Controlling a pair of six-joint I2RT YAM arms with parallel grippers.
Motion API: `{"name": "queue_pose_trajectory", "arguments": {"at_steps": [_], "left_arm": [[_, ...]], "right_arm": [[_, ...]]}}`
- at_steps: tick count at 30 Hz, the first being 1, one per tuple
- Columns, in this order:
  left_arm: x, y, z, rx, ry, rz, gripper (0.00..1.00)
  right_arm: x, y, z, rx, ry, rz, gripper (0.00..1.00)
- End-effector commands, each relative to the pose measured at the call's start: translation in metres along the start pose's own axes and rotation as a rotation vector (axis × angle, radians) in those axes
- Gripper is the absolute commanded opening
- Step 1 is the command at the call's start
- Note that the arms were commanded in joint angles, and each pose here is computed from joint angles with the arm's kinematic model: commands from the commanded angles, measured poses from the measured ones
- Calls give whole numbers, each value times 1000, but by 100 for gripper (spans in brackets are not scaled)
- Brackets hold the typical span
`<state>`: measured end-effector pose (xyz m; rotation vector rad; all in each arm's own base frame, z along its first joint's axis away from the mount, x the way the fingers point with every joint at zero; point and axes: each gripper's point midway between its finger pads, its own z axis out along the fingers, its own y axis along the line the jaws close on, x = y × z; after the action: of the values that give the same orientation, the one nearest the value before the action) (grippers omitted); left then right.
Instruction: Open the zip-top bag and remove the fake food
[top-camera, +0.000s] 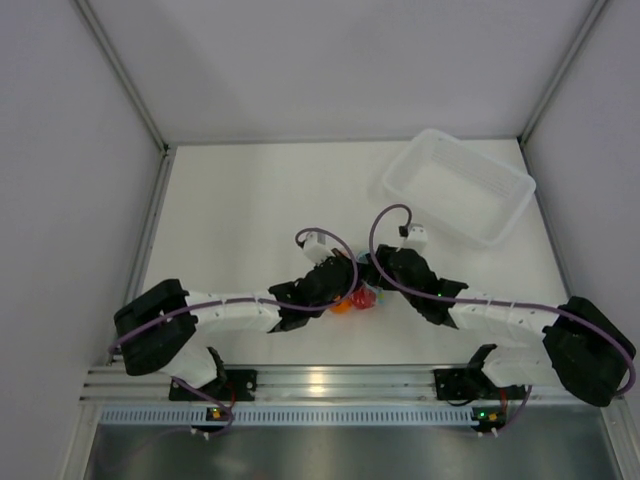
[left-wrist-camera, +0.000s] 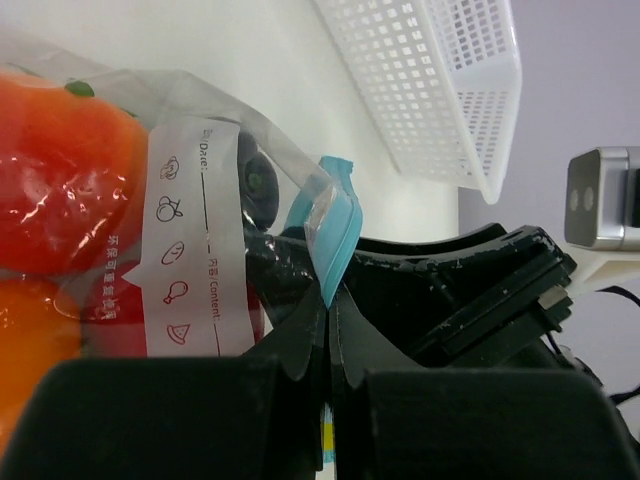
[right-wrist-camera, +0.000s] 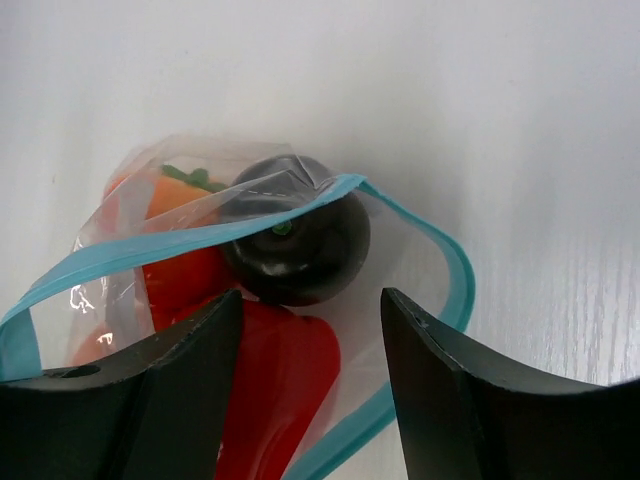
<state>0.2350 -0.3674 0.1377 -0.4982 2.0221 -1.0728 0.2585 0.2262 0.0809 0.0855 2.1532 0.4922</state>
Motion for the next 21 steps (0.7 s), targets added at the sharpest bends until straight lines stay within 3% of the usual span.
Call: {"name": "queue_pose_trajectory", "arguments": {"at_steps": [1, 11, 17, 21], "left_arm": [[15, -67, -13, 195, 118, -49, 0], [33, -108, -30, 347, 267, -102, 0], [46, -117, -42, 434, 359, -151, 0], [48, -117, -45, 450, 383, -175, 0]], "right_arm": [[-55, 40, -10, -185, -188, 146, 60], [-74, 21, -15, -207, -244, 264, 67], [-71, 4, 6, -71, -207, 134, 79], [-60, -7, 19, -43, -168, 122, 80]]}}
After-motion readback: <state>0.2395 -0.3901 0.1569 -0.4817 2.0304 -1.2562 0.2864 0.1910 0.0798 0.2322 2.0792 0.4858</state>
